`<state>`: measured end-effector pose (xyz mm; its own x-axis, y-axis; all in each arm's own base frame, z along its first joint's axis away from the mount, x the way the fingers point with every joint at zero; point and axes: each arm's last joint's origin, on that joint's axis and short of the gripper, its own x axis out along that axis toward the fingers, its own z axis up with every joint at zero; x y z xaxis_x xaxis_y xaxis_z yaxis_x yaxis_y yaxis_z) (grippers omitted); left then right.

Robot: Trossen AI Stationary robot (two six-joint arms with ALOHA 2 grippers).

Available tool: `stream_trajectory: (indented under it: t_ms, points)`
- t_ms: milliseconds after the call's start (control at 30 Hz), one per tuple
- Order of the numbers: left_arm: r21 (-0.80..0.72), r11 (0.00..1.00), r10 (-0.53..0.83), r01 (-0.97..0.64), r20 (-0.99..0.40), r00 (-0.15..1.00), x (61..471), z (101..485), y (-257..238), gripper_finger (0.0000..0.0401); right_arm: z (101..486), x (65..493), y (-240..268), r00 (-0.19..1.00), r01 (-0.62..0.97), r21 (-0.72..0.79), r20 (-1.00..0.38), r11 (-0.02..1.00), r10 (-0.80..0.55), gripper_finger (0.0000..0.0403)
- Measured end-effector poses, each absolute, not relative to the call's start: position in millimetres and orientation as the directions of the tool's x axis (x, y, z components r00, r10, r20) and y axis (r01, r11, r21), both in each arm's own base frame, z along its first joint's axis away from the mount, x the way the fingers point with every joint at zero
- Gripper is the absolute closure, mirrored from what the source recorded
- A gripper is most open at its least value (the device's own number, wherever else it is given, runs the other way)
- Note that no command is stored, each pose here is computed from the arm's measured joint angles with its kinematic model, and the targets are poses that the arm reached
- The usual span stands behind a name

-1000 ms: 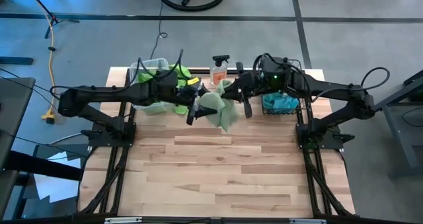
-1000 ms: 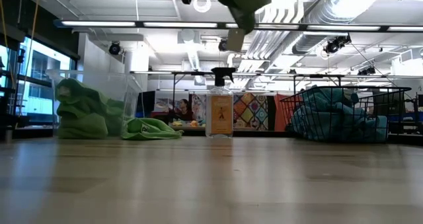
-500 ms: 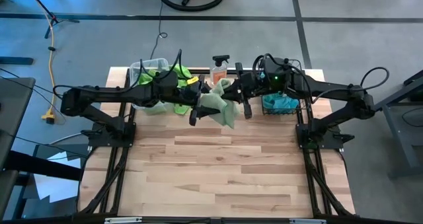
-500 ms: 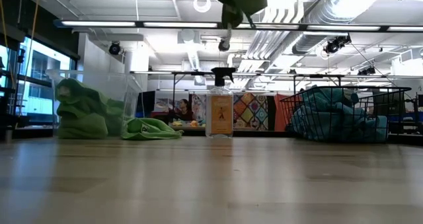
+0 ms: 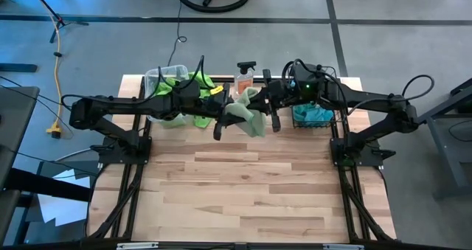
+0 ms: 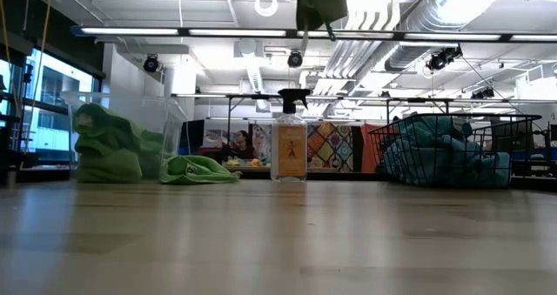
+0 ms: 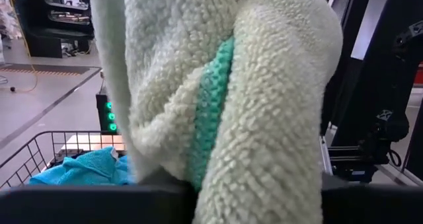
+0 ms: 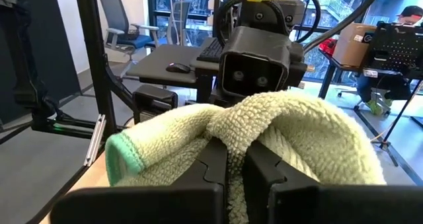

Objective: Sort microfiber towel by color & place in baskets
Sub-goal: Put the light green microfiber cloth into the bin

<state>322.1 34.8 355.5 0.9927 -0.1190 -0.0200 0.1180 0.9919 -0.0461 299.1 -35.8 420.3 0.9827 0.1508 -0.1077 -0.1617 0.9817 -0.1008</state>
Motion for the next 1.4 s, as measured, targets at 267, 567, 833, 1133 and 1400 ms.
stream_trajectory:
  t_ms: [267,567,833,1133,1400]
  points:
    - [-0.054,0.992,-0.117,0.116,-0.024,0.993,322,355,35,0.0385,420,299,-36,0.982,-0.161,-0.096,-0.114,0.982,0.15,0.0391]
    - [-0.061,0.993,-0.102,0.1,-0.043,0.994,322,353,37,0.0395,417,297,-37,0.98,-0.126,0.033,-0.152,0.991,0.13,0.0367]
    - [-0.078,0.995,-0.063,0.056,-0.085,0.994,321,349,44,0.0396,419,285,-36,0.978,-0.001,0.077,-0.206,0.997,0.017,0.0219]
    - [-0.073,0.997,0.003,-0.015,-0.166,0.986,306,351,57,0.0396,433,242,-30,0.97,-0.004,0.059,-0.242,0.998,0.018,0.0101]
    - [0.016,0.975,0.215,-0.22,-0.301,0.929,240,373,66,0.0396,443,212,-29,0.964,0.126,0.105,-0.248,0.986,-0.097,0.0096]
